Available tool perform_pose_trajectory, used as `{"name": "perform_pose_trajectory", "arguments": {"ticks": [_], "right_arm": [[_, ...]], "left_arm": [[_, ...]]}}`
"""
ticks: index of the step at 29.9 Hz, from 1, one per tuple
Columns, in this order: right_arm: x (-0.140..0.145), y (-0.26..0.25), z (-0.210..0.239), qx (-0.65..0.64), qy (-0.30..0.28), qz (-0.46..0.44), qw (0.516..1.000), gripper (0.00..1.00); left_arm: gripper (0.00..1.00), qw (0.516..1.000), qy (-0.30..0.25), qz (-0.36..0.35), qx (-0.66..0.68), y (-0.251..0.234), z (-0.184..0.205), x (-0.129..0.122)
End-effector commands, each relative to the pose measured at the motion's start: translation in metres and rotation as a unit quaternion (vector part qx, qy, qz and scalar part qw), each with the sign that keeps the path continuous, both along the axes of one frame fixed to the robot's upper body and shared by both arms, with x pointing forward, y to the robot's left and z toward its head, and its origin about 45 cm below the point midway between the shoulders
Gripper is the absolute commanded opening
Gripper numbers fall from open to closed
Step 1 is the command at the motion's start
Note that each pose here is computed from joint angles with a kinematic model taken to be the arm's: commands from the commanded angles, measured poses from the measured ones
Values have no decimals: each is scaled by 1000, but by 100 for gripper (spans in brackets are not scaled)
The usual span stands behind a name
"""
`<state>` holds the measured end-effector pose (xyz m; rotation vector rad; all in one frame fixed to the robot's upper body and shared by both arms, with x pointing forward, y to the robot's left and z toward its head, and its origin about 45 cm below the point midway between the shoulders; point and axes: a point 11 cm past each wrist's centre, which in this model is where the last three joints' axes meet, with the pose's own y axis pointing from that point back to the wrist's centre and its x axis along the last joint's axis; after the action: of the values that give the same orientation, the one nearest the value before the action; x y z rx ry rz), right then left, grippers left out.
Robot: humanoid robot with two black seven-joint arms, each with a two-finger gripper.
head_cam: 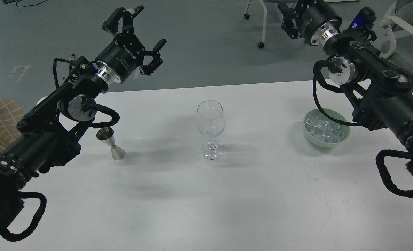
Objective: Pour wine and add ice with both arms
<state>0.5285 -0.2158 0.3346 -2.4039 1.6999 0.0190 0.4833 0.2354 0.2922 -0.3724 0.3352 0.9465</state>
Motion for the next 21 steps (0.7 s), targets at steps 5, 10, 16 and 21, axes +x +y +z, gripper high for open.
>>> {"name": "perform_pose_trajectory", "arguments": {"ticks": [5,10,16,21], "right_arm": [[-1,-4,5,41,-5,12,999,100],[0,-9,10,37,-10,8,999,100],[-1,-9,5,38,-8,10,999,100],[-2,-8,4,39,-6,10,999,100]], "left_arm": [[99,1000,-2,4,1,7,2,0],[99,1000,-3,19,9,21,3,3],[99,998,0,51,22,43,4,11],[99,998,2,64,22,50,2,13]]}}
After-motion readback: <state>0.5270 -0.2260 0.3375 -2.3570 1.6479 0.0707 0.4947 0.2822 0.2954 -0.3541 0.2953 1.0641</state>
